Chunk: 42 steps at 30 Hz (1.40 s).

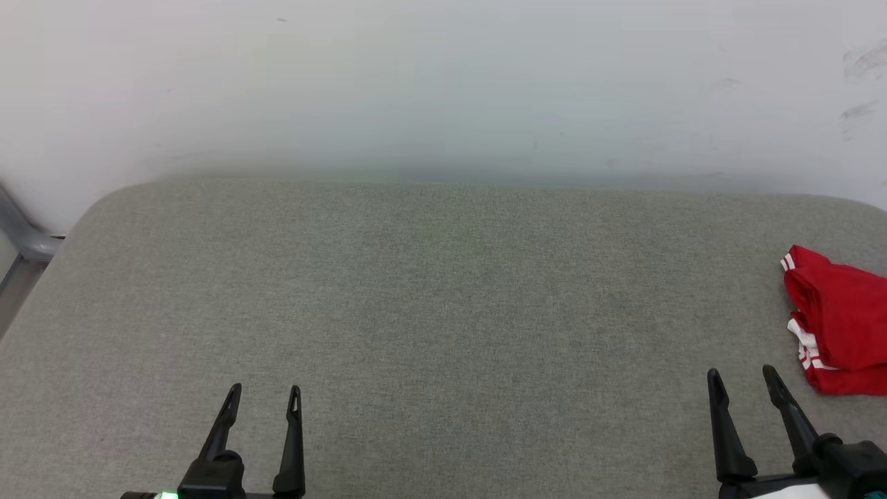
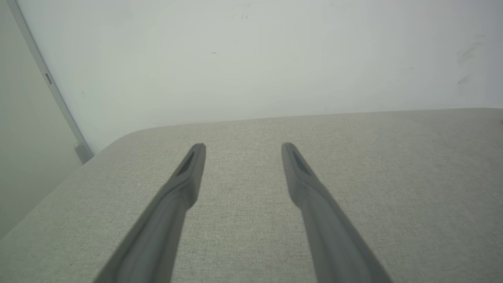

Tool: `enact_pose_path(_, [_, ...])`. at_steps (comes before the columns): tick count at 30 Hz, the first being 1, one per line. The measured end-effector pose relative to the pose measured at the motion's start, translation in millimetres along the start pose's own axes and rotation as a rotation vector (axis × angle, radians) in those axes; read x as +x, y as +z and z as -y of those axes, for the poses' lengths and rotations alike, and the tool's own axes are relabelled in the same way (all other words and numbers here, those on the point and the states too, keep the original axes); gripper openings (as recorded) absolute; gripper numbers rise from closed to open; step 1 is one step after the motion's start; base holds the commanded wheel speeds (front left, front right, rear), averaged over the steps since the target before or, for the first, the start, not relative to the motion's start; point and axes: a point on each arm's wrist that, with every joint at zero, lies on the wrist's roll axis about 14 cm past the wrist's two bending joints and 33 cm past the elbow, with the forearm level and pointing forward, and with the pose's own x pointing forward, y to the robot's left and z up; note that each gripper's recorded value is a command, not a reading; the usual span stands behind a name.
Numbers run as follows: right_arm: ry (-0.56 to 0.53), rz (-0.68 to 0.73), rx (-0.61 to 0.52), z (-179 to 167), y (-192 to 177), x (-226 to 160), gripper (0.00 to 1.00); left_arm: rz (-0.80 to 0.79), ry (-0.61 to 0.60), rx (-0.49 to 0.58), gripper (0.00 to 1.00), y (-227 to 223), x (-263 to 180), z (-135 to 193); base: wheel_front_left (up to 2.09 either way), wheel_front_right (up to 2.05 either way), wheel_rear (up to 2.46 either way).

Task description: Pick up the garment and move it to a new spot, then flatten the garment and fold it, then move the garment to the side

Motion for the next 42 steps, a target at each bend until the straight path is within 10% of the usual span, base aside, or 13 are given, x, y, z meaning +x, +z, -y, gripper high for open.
enact_pose_path(5, [-0.008, 0.001, -0.001, 1.9, 0.5, -1.4, 1.00, -0.004, -0.004, -0.003, 1.00, -1.3, 0.1, -1.3, 0.00, 0.00, 0.00])
enact_pose_path(6, [-0.008, 0.001, -0.001, 1.8, 0.5, -1.3, 0.00, -0.006, -0.005, -0.004, 0.00, -1.9, 0.0, -1.2, 0.00, 0.00, 0.00])
enact_pose_path(42, [-0.140, -0.092, 0.555, 18.2, -27.9, 5.6, 0.00, -0.183, 0.104, -0.597, 0.00, -40.1, 10.5, -14.8, 0.00, 0.00, 0.00])
